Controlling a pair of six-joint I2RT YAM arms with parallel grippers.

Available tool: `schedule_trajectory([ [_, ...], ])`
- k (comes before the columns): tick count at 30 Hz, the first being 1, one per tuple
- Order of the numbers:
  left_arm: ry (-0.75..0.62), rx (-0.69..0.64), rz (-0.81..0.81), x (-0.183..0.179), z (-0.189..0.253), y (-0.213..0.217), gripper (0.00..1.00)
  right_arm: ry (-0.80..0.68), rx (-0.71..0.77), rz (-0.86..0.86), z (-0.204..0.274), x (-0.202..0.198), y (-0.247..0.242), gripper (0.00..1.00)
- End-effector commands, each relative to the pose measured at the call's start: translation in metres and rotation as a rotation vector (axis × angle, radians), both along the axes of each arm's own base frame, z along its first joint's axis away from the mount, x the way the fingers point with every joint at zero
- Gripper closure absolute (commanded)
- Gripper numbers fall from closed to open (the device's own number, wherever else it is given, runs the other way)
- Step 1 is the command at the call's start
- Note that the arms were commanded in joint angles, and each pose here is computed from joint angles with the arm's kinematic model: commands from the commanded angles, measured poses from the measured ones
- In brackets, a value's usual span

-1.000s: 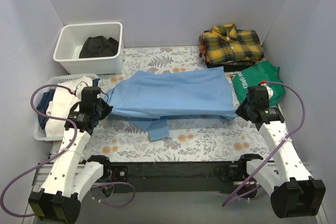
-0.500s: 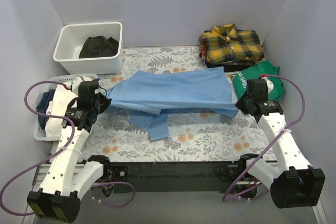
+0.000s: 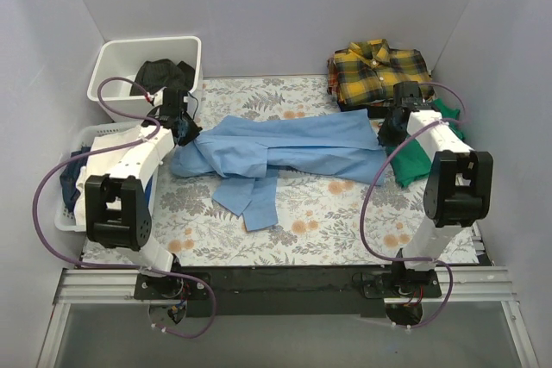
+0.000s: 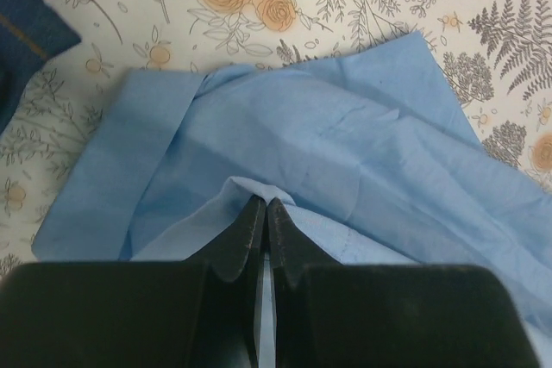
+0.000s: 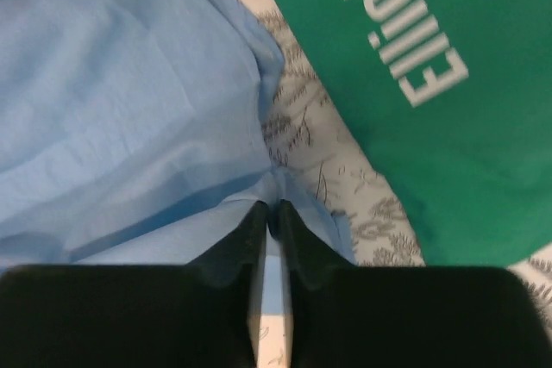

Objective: Fold and stack the long sleeve shirts
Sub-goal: Flatten the shirt out

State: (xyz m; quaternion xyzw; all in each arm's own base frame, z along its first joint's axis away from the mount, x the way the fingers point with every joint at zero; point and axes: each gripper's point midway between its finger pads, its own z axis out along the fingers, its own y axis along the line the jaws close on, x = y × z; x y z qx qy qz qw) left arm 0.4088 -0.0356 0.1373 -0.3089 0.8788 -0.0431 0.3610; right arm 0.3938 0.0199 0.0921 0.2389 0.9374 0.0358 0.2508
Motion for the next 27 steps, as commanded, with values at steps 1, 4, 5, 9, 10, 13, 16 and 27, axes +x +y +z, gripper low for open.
schedule_trajectory([
  [1,-0.095,0.015,-0.040,0.032,0.022,0.007,1.00,-0.067,-0.088,0.045,0.029,0.025,-0.011,0.71],
  [4,-0.073,0.028,-0.057,0.034,0.015,0.007,0.94,-0.219,-0.173,0.127,0.070,0.027,0.009,0.50],
  [5,-0.078,0.031,-0.065,0.035,0.015,0.007,0.92,-0.305,-0.183,0.192,0.091,0.024,0.033,0.43],
  [9,-0.068,0.042,-0.093,0.031,0.007,0.006,0.78,-0.411,-0.212,0.478,0.110,-0.001,0.115,0.39],
  [10,-0.059,0.047,-0.099,0.030,0.004,0.007,0.76,-0.414,-0.215,0.540,0.108,-0.007,0.132,0.39],
  [13,-0.048,0.037,-0.118,0.029,0.000,0.003,0.71,-0.376,-0.139,0.754,0.085,-0.036,0.200,0.37],
  [16,-0.041,0.036,-0.125,0.027,-0.003,0.003,0.66,-0.313,-0.078,0.912,0.058,-0.061,0.247,0.36],
  [27,-0.018,0.029,-0.119,0.026,-0.009,0.006,0.53,-0.198,0.085,1.379,0.007,-0.137,0.378,0.35],
])
